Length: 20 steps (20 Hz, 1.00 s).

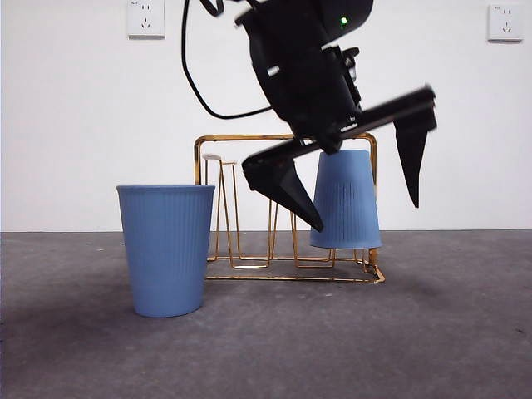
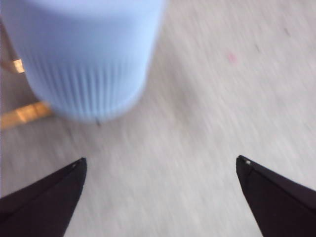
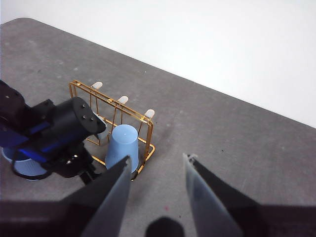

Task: Pick up cup 1,put cup 1 in the cup rack,pick up cup 2,put cup 2 in the cup rack

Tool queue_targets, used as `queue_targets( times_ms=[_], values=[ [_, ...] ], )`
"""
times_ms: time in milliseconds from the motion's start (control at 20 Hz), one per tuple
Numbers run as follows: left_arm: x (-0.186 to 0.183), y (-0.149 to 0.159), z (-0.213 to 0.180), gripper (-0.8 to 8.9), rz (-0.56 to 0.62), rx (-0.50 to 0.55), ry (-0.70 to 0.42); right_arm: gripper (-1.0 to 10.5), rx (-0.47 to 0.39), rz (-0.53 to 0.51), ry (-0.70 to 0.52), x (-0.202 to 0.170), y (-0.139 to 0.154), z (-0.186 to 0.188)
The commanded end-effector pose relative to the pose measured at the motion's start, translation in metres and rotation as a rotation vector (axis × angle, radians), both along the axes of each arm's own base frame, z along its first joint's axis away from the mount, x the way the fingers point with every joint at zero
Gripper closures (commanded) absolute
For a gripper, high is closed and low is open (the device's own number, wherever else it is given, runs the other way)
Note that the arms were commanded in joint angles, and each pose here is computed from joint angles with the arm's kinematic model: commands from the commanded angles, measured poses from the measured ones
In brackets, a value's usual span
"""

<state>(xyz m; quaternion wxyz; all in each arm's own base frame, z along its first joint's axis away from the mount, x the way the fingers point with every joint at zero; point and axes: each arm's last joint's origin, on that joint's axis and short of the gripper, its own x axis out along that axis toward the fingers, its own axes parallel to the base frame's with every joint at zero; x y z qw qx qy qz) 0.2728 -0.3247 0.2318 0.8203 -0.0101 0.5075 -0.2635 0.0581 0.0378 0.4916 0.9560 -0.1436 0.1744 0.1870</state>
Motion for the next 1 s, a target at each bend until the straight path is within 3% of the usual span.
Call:
queue_targets(
  times_ms=[50,250,500,700,1000],
  values=[
    [-0.010,0.006,0.010,3.07,-0.004,0.016,0.037,7.6,-0.004,0.003,-0.001,0.000,0.000,0.000],
    [-0.024,0.023,0.041,3.11,-0.021,0.027,0.035,7.6,0.000,0.009,0.015,0.001,0.001,-0.001],
    [-0.055,0.059,0.126,3.11,-0.049,-0.171,-0.164,7.6,-0.004,0.020,0.101,0.013,0.013,-0.007],
    [-0.099,0.116,0.194,3.11,-0.037,-0.265,-0.379,7.6,0.022,0.127,0.209,0.032,0.035,-0.013],
    [-0.170,0.212,0.235,3.11,0.098,-0.180,-0.575,7.6,0.021,0.272,0.377,0.091,0.093,-0.036]
  ],
)
